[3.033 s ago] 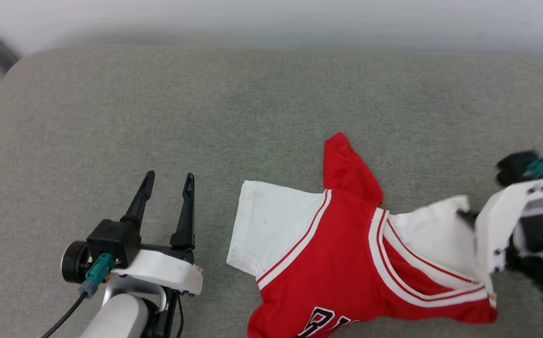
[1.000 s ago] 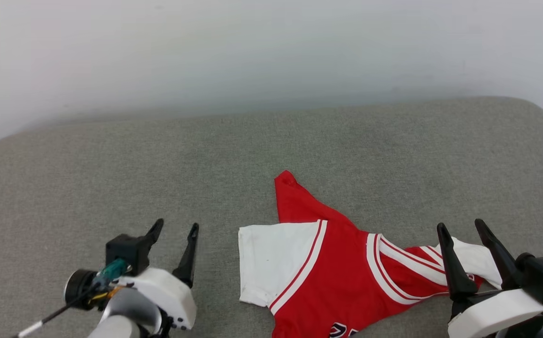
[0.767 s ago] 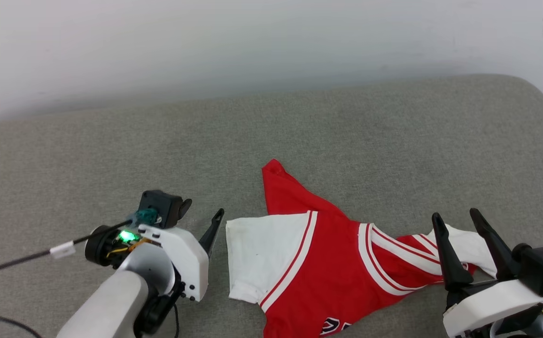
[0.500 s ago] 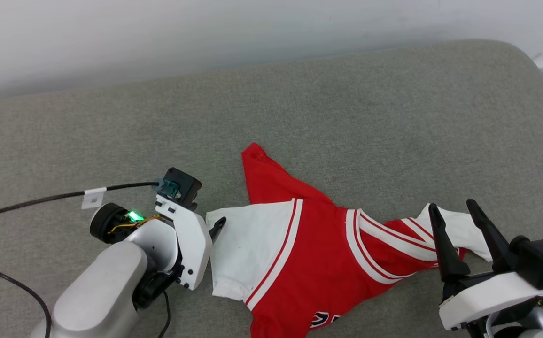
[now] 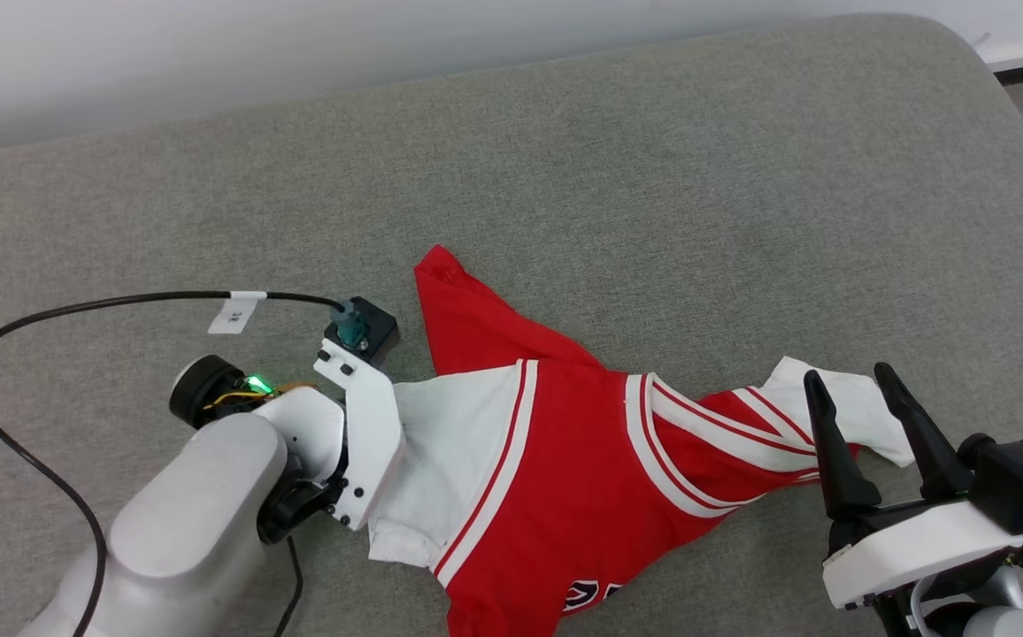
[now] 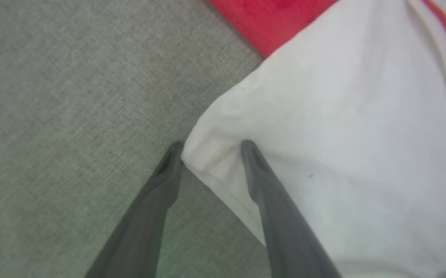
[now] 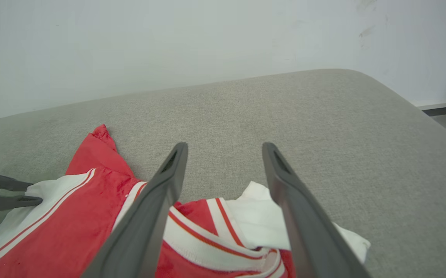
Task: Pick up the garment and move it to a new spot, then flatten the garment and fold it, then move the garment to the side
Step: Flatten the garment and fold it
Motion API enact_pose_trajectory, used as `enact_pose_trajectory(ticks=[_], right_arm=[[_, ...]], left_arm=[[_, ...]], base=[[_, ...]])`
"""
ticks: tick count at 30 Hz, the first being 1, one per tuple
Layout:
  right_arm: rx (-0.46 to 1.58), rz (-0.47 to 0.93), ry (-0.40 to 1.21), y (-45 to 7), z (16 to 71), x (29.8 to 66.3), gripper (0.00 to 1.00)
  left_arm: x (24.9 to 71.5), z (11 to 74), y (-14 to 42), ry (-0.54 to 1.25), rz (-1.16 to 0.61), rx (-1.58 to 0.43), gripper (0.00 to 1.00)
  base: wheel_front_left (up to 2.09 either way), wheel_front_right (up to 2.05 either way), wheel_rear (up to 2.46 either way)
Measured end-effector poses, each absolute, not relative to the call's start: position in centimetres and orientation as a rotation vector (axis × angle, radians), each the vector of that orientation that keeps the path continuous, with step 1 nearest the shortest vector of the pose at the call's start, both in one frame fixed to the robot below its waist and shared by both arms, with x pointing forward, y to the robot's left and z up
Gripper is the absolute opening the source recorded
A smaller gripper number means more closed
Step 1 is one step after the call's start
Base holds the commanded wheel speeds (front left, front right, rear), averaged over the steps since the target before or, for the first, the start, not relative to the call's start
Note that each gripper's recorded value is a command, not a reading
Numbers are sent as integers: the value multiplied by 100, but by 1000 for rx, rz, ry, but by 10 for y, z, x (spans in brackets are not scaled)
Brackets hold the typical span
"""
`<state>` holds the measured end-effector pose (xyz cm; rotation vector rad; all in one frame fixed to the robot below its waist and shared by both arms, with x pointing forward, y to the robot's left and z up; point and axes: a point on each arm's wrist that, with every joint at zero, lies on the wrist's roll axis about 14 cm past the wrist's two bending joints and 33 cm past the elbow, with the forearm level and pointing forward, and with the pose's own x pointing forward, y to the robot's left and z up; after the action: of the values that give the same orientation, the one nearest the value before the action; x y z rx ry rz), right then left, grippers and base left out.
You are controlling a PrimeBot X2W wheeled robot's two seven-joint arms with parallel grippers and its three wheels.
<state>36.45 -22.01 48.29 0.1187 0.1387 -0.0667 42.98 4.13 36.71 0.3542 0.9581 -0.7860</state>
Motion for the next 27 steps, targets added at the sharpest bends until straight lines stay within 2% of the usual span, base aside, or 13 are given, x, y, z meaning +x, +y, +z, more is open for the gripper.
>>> enact_pose_trajectory(ticks=[7,15,22,27], right_arm=[[136,-76,141,-224,484,364,100],[204,-83,237,-228,471,359,100],[249,-142,467,-260,434,344,100],[245,-133,616,-276,419,352,100]], left_arm=[[429,375,42,862,-745,311,0],[444,415,80,625,-534,186,0],[439,453,109,472,-420,119,0],[435,463,114,439,-413,112,0]], base=[[0,0,0],[0,0,0],[0,0,0],[0,0,0]])
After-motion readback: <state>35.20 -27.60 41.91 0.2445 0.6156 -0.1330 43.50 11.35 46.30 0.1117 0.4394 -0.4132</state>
